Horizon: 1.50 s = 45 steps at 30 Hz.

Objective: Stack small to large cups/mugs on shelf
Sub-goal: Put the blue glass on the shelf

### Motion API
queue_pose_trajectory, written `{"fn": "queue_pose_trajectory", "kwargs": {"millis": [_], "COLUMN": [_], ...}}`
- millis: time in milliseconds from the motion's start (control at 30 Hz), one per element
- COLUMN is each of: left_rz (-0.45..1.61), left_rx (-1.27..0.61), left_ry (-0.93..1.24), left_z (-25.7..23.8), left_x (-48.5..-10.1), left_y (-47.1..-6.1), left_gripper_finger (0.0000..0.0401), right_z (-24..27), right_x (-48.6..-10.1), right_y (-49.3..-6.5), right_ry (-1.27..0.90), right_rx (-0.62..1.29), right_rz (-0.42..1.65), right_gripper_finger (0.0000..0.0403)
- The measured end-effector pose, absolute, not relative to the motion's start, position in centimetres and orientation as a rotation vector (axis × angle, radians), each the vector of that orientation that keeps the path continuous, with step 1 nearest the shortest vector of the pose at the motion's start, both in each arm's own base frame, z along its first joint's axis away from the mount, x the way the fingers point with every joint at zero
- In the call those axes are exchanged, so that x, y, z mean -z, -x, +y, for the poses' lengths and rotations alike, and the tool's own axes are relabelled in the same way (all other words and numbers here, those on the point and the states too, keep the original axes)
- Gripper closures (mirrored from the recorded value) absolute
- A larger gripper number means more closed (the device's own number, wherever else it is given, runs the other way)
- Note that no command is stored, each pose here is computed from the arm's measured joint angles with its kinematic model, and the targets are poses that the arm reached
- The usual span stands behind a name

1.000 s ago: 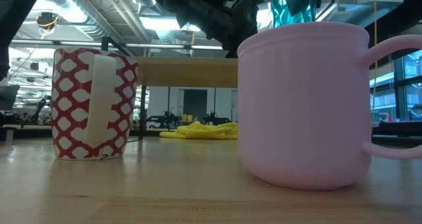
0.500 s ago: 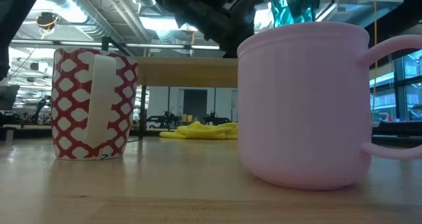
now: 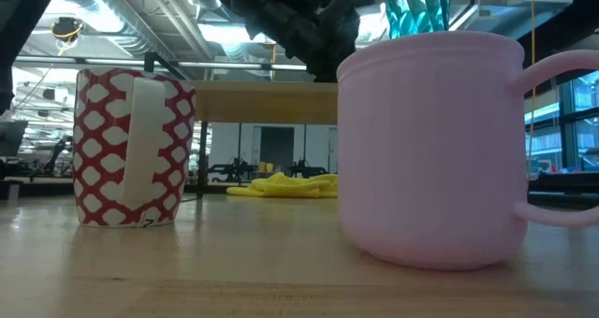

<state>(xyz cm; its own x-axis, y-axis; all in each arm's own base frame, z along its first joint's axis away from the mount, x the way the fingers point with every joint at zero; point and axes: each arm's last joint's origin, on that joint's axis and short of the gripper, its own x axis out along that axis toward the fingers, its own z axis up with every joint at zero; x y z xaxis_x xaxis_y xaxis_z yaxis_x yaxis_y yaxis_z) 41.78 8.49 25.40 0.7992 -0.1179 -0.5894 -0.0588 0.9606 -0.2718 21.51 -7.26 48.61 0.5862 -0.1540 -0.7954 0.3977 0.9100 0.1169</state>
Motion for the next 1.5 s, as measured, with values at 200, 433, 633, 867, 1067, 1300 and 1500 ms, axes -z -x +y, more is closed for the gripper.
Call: {"fn": "queue_pose_trajectory", "kwargs": {"millis": [200,433,633,867,1067,1300,1500], "left_rz": [0.663,0.589,0.607,0.594,0.504,0.468,0.421], "left_rx": [0.053,-0.076,-0.103,-0.113,-0.097,-0.084,-0.072], "left_ry": [0.245,0.149,0.157,0.208,0.29,0.322,0.318], "left_z": [7.7,5.9,6.3,7.0,7.7,7.5,7.4], "left_x": [-28.5,-33.4,-33.1,-31.3,-29.1,-28.8,-29.3], "left_y": [-39.4,-36.4,-36.4,-36.5,-36.6,-36.8,-37.0], "left_gripper_finger": [0.0398,0.0396,0.0399,0.0392,0.04,0.0397,0.0397], "right_z": [-6.3,-5.5,-5.4,-4.5,-4.4,-4.7,-4.7], "right_x": [-50.9,-49.8,-44.9,-40.6,-38.0,-35.1,-34.7], "right_y": [-18.7,-16.0,-14.4,-12.0,-12.9,-14.7,-15.6], "right_ry": [-0.288,-0.411,-0.53,-0.712,-0.84,-0.904,-0.946], "right_rx": [0.349,0.426,0.612,0.703,0.592,0.493,0.385], "right_rz": [0.774,0.78,0.915,0.961,0.848,0.845,0.803], "right_gripper_finger": [0.0322,0.0322,0.0334,0.0395,0.0399,0.04,0.0401]}}
